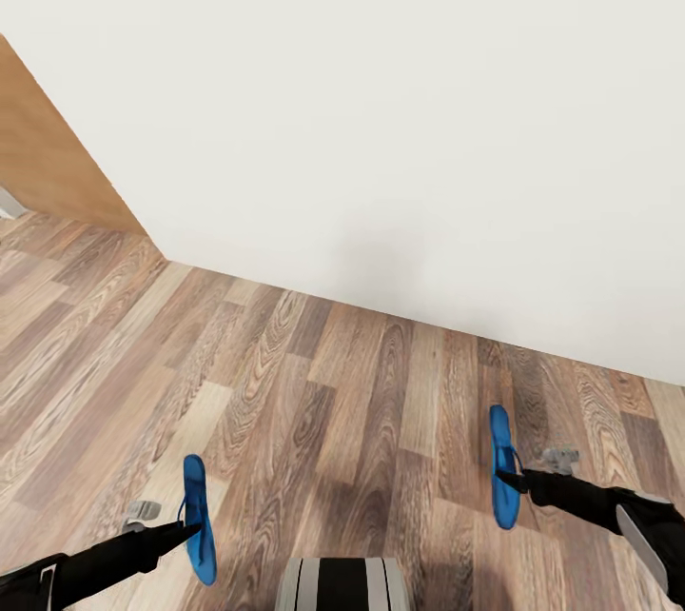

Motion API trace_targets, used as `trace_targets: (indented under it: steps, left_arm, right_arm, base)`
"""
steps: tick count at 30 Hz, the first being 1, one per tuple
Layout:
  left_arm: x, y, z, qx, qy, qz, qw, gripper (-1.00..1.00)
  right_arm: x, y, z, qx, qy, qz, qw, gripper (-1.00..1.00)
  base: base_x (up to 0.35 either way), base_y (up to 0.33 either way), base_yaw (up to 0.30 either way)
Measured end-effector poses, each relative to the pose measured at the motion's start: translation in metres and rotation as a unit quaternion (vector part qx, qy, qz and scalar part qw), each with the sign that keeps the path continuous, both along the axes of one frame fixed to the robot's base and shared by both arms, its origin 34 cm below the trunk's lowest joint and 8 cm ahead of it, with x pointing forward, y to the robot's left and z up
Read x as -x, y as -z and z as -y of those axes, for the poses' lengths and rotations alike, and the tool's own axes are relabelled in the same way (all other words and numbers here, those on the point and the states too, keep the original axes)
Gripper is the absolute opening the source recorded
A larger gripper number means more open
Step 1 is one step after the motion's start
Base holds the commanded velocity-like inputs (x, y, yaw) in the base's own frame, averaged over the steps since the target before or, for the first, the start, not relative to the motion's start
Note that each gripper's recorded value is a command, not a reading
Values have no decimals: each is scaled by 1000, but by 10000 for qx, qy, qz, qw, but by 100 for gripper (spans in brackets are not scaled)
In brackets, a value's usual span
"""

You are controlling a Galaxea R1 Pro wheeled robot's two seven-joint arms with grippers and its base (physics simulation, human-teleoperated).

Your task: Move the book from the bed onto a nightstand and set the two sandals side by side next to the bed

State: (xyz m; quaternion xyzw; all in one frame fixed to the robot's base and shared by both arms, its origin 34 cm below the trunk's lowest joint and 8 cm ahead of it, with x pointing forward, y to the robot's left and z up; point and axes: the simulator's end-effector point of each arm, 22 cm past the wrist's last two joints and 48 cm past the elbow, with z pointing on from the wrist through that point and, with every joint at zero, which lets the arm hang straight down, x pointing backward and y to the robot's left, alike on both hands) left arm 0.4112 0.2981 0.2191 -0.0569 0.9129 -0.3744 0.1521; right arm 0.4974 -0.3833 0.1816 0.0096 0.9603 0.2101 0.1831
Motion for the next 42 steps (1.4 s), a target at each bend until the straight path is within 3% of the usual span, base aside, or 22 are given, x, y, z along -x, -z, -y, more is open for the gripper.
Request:
trace_targets:
  steps: [2,3,5,7,22,42]
  left_arm:
    - [-1,-3,-9,-87,27,76,9999,-100]
    - [0,-3,-9,-100,45,148,9998,-100]
    - [3,-3,-7,-94,78,323,9994,-100]
    - [4,-3,-3,-82,106,459,9989,-100]
    - [6,1,10,-53,88,526,9986,-100]
    - [-15,-28,11,-47,86,924,9957,-100]
  right_arm:
    - [51,16,3,-295,215,-566,9977,-100]
    - [78,24,6,-317,324,-867,9952,-100]
    - [106,30,9,-354,516,-1145,9915,-100]
    - [118,32,12,-355,607,-1210,9902,-100]
    - [124,33,13,-310,603,-1107,9915,-100]
    - [97,8,9,-359,594,-709,9951,-100]
  base:
    - [0,0,0]
    - [0,0,0]
    - [0,0,0]
    - [0,0,0]
    - [0,0,0]
    - [0,0,0]
